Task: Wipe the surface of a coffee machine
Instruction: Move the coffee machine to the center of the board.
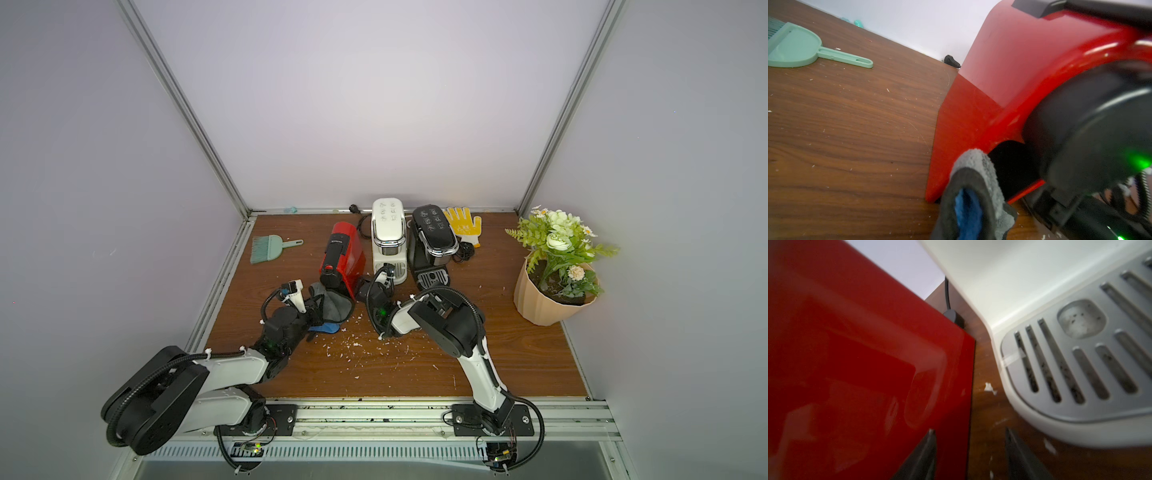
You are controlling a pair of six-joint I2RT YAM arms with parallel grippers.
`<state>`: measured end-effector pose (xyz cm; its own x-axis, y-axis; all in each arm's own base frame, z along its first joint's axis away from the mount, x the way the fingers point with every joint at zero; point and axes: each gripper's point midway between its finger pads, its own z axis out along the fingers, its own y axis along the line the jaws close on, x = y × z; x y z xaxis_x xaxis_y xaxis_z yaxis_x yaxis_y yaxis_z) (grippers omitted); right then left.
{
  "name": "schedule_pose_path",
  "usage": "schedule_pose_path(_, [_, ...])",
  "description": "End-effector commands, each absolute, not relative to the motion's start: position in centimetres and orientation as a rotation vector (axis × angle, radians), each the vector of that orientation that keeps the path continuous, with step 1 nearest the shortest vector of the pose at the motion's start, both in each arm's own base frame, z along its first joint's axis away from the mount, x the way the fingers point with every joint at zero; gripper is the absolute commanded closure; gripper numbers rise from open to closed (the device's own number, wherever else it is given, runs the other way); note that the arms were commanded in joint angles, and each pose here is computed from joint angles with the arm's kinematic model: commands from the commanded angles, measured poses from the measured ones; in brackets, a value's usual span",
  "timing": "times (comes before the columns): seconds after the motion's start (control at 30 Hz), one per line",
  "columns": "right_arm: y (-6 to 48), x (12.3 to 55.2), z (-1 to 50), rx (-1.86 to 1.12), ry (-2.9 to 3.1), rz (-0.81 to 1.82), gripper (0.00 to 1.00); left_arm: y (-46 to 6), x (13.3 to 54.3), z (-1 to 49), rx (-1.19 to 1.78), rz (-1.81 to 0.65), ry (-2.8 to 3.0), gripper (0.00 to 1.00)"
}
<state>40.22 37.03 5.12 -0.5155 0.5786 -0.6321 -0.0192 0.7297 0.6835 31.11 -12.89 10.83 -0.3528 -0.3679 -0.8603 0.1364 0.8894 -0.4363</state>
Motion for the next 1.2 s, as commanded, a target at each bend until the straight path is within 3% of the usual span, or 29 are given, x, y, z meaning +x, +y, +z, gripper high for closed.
schedule_pose_path(0.0, [40.5, 42.1, 7.3, 0.422, 1.946, 0.93, 0.44, -12.4, 30.7, 11.4, -0.166, -0.515, 1.867, 1.0])
schedule_pose_path(0.57, [54.1, 41.6, 3.4, 0.022, 2.163, 1.213, 0.44, -11.1, 29.2, 10.8, -0.181, -0.47, 1.897, 1.0])
schedule_pose_path(0.87, [55.7, 39.5, 4.6, -0.017, 2.138, 1.255, 0.44, -10.1, 27.7, 13.3, -0.205, -0.494, 1.843, 1.0])
schedule_pose_path(1.17, [50.3, 37.8, 13.5, -0.125, 2.015, 1.202, 0.42, -14.0, 26.8, 17.3, -0.023, -0.704, 1.817, 1.0])
